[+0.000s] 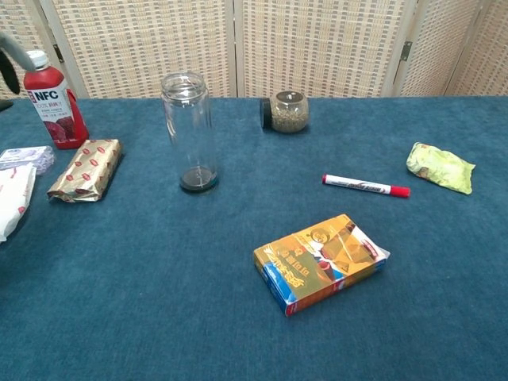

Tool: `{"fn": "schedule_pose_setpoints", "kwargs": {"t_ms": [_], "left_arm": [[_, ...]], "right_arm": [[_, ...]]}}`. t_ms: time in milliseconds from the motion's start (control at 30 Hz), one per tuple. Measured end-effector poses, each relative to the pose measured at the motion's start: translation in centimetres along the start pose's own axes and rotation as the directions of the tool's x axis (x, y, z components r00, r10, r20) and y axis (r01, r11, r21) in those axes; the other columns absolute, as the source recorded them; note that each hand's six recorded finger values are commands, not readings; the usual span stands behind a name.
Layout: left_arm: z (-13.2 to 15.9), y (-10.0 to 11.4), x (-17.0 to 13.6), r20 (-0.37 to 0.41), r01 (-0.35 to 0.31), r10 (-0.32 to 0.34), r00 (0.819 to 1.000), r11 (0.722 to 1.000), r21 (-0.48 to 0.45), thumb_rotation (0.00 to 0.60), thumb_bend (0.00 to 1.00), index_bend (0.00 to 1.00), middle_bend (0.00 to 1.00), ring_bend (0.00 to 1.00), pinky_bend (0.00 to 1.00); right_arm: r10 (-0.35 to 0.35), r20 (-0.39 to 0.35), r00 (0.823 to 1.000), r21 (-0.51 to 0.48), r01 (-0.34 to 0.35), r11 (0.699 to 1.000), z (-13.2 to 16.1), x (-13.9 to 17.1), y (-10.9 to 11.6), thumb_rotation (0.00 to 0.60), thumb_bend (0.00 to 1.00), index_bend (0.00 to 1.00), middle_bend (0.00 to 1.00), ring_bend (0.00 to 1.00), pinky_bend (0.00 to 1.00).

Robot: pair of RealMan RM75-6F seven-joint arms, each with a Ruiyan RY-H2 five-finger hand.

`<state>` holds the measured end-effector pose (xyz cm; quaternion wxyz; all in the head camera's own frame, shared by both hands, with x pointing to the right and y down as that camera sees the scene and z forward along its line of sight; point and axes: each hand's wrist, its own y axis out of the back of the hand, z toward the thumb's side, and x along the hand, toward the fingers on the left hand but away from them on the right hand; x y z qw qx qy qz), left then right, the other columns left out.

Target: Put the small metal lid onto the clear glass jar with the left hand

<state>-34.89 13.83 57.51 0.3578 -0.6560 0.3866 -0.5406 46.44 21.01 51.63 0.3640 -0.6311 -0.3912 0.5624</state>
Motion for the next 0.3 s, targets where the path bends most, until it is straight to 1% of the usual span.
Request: {"fn": "schedule_pose_setpoints", "kwargs": {"t_ms": [133, 300], "left_arm": [[-1.8, -0.6, -3.0, -0.043, -0.028, 0.027, 0.999, 0.999, -0.015, 0.6, 0.36, 0.29, 0.37, 0.36, 0.49], [-3.5, -0.9, -6.3, -0.088, -0.079, 0.078, 0.993, 0.997, -0.012, 0.6, 0.36, 0.29, 0.37, 0.36, 0.48]], "right_arm": [[0.006, -0.011, 1.0, 0.0, -0.006, 1.0, 0.3, -0.2, -0.3, 0.6, 0.42, 0.05, 0.24, 0.07, 0.13], [0.009, -0.018, 1.0, -0.004, -0.009, 1.0, 0.7, -0.4, -0.6, 0.6, 0.42, 0.05, 0.24, 0.07, 0.13]]}}
